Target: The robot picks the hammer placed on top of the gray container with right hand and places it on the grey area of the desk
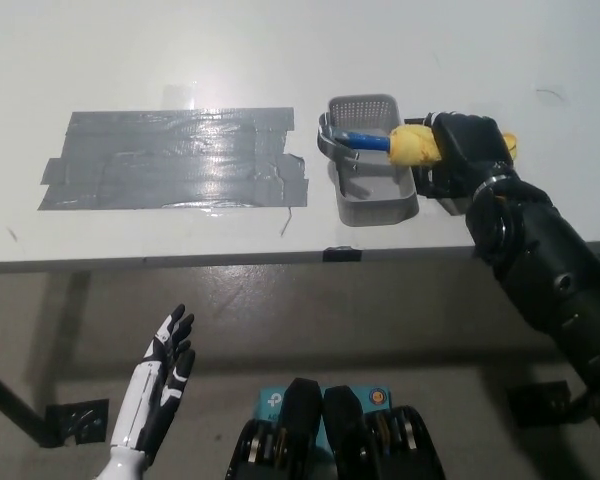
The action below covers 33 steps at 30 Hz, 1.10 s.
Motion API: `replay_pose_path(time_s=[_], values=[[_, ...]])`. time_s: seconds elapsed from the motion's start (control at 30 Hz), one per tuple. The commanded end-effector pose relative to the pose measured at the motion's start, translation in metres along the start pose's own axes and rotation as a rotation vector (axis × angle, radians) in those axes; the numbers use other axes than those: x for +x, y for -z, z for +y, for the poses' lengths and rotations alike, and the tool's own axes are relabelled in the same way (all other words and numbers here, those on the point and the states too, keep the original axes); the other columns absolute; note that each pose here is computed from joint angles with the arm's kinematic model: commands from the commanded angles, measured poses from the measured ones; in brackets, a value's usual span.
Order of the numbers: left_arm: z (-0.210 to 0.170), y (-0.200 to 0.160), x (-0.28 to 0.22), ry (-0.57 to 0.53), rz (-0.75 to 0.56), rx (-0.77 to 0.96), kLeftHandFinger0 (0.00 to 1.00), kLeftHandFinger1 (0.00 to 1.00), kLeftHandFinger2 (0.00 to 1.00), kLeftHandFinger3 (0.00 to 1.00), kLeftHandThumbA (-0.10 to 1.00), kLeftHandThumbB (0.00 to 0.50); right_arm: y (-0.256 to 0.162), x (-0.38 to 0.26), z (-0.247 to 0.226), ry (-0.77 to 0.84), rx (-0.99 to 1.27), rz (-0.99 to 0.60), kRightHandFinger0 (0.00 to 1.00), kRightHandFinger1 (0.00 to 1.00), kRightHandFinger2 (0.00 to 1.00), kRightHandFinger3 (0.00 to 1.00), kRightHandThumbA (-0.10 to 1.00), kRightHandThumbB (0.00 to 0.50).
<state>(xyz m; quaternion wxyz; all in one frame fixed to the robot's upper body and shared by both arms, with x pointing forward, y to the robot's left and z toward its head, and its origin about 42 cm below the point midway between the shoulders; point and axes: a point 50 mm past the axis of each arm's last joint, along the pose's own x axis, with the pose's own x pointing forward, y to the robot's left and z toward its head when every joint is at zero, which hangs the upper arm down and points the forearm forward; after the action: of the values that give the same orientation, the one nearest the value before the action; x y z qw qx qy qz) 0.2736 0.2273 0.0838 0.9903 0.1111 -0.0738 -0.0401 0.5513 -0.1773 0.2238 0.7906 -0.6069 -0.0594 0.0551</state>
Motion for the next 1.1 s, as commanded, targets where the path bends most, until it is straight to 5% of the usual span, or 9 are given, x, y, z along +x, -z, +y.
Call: replay_pose_path(time_s=[0.0, 0.03, 0.1, 0.17, 0.27, 0.53, 0.7, 0.97, 1.07], values=[[0.004, -0.018, 0.015, 0.018, -0.082, 0.015, 1.0, 1.0, 1.0, 1.0, 0.92, 0.093, -0.042, 0.025, -0.082, 0.382, 0.069, -0.191, 0.0, 0.38, 0.71, 0.33, -0.1, 0.157], [0.005, -0.018, 0.015, 0.018, -0.084, 0.019, 1.0, 1.0, 1.0, 1.0, 0.92, 0.088, -0.042, 0.025, -0.085, 0.393, 0.11, -0.187, 0.0, 0.38, 0.7, 0.26, -0.1, 0.155], [0.005, -0.018, 0.016, 0.018, -0.088, 0.022, 1.0, 1.0, 1.0, 1.0, 0.92, 0.087, -0.042, 0.026, -0.09, 0.409, 0.166, -0.18, 0.0, 0.36, 0.69, 0.32, -0.1, 0.146], [0.005, -0.018, 0.016, 0.019, -0.091, 0.024, 1.0, 1.0, 1.0, 1.0, 0.93, 0.088, -0.044, 0.028, -0.099, 0.427, 0.194, -0.189, 0.0, 0.32, 0.69, 0.55, -0.1, 0.127], [0.005, -0.017, 0.016, 0.017, -0.097, 0.026, 1.0, 1.0, 1.0, 1.0, 0.93, 0.075, -0.049, 0.03, -0.112, 0.456, 0.199, -0.188, 0.0, 0.37, 0.78, 0.74, -0.1, 0.12], [0.005, -0.017, 0.016, 0.019, -0.095, 0.032, 1.0, 1.0, 1.0, 1.0, 0.92, 0.065, -0.068, 0.035, -0.148, 0.521, 0.183, -0.226, 0.0, 0.32, 0.73, 0.65, -0.1, 0.15], [0.006, -0.017, 0.017, 0.023, -0.091, 0.048, 1.0, 1.0, 1.0, 1.0, 0.93, 0.08, -0.09, 0.037, -0.161, 0.522, 0.142, -0.247, 0.0, 0.32, 0.73, 0.72, -0.1, 0.141], [0.004, -0.018, 0.017, 0.028, -0.091, 0.031, 1.0, 1.0, 1.0, 1.0, 0.92, 0.083, -0.149, 0.04, -0.135, 0.468, 0.116, -0.352, 0.0, 0.34, 0.79, 0.68, -0.1, 0.139], [0.003, -0.018, 0.017, 0.037, -0.087, 0.019, 1.0, 1.0, 1.0, 1.0, 0.9, 0.085, -0.186, 0.038, -0.118, 0.429, 0.115, -0.38, 0.0, 0.39, 0.78, 0.75, -0.1, 0.12]])
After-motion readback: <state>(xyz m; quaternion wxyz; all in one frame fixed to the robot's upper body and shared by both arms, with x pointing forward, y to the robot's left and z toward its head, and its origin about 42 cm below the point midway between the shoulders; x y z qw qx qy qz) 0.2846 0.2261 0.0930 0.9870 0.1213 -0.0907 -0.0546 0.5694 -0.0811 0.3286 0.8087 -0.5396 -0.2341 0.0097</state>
